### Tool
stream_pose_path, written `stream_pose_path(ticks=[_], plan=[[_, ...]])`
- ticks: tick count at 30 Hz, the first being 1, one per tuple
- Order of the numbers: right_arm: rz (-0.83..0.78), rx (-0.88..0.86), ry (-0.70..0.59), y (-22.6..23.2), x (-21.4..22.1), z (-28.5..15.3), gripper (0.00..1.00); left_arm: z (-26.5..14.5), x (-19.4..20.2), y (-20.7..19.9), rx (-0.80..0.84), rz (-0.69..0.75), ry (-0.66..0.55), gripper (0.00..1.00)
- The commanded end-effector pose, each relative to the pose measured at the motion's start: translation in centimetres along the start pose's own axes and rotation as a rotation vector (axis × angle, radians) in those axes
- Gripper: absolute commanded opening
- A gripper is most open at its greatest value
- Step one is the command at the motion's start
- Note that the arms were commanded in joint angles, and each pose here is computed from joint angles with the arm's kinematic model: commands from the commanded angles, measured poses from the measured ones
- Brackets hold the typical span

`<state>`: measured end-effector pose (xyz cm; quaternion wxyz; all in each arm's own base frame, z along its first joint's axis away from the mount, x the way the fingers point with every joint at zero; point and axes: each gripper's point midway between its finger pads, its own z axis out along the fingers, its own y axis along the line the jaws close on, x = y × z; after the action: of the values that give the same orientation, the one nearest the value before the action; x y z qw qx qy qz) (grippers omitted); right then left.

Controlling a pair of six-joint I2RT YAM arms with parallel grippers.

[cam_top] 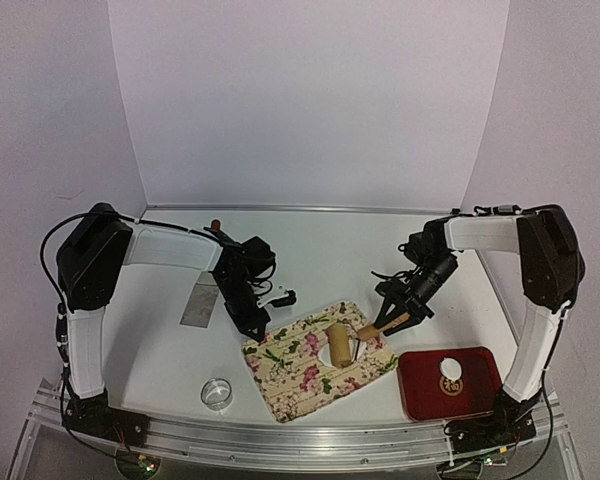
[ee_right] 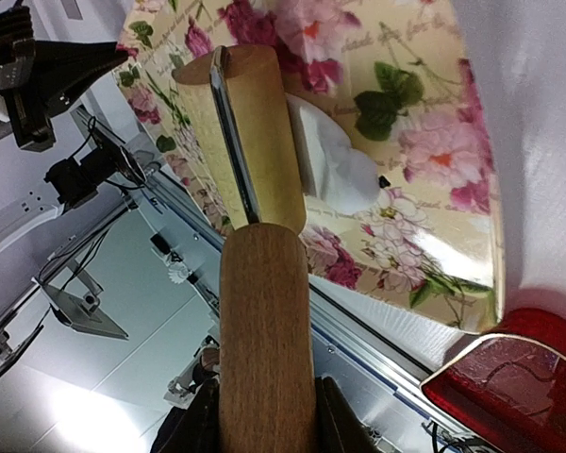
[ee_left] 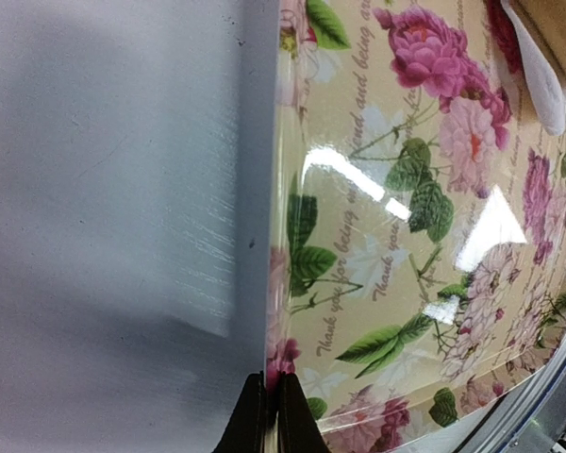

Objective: Roll out the dumpling wrappers from the dough

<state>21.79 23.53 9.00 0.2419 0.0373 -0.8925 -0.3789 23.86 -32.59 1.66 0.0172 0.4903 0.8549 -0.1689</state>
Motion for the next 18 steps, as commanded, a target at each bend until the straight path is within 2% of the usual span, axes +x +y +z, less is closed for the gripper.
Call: stream_pose_path(ticks=[1, 10, 18], plan=[[0.155, 0.248, 0.14, -4.8, 1.8, 3.2, 0.0, 0.7, 0.4, 1.5, -0.075, -0.017, 0.025, 0.0], [0.148, 0.307, 0.172, -5.3, 2.3, 4.7, 0.0, 0.8, 0.6, 1.5, -0.073, -0.034, 0.028, 0.0], [0.152, 0.469, 0.145, -7.0, 1.9, 5.4, 0.0, 1.0, 0.5, 1.4, -0.069, -0.048, 0.03, 0.0]])
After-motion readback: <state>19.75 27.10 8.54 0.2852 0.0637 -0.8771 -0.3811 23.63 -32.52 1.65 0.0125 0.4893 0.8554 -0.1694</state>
